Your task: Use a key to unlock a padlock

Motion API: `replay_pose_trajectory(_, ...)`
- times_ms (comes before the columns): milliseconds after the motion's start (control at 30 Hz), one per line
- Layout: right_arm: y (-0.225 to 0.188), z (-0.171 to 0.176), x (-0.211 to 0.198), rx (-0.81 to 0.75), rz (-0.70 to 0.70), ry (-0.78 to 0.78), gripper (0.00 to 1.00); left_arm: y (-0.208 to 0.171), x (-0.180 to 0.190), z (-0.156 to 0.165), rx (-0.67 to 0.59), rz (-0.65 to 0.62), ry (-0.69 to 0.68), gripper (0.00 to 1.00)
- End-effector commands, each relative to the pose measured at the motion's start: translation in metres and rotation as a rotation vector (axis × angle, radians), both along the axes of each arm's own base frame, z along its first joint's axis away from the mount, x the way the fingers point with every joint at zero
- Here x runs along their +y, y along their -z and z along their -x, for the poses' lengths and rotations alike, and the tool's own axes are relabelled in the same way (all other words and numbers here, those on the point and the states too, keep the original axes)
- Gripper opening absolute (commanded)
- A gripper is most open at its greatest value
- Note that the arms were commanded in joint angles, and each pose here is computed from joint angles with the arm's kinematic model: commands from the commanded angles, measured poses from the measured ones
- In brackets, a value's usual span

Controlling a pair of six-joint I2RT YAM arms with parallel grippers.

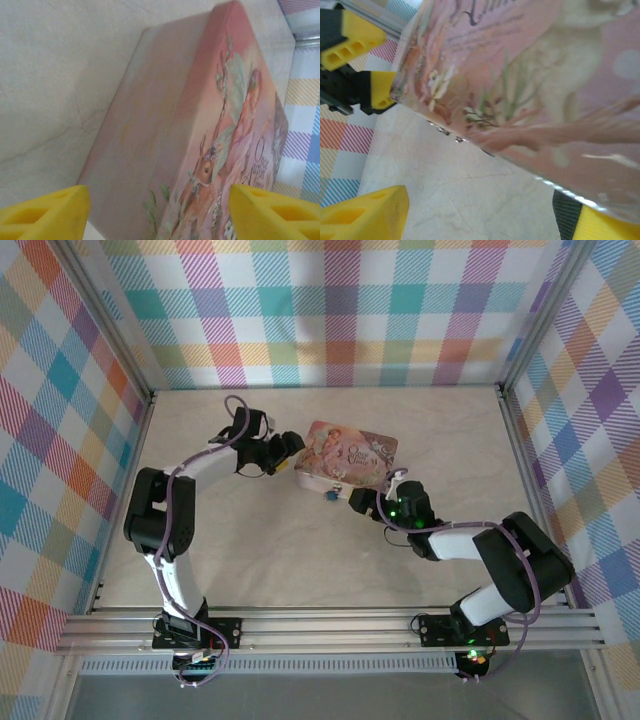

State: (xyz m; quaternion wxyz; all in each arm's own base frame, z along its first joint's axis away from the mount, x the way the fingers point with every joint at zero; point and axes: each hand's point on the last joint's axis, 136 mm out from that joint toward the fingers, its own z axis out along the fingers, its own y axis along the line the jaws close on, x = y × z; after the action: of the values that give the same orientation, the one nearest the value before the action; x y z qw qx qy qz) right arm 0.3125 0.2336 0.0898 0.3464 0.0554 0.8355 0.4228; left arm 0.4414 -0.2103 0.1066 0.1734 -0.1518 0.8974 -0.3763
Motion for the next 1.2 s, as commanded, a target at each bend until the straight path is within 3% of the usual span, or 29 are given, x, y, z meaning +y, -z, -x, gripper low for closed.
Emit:
replay_pose_trajectory(0,-0.012,-0.009,0.005,-0.049,0.017,-0.053,0.79,0.001,-0.010,0.006,0.010,0.024,0.076,0.70)
replay_pose_trajectory(400,-0.008,-0.030,-0.005,-0.067,0.035,-0.080,0.82,0.051,-0.012,0.067,0.136,-0.089,0.116,0.59)
replay_pose_trajectory(767,-0.022,-0.037,0.003,-0.197,0.050,-0.173,0.83,0.066,0.002,0.123,0.173,-0.113,0.092,0.57)
replay_pose_trajectory(933,-0.019,-0.026,-0.002,-0.236,0.065,-0.184,0.83,0.047,0.006,0.120,0.131,-0.131,0.081,0.60)
replay_pose_trajectory(1167,-0.010,-0.007,-0.004,-0.242,0.086,-0.237,0.82,-0.009,0.008,0.112,0.034,-0.133,0.068,0.62)
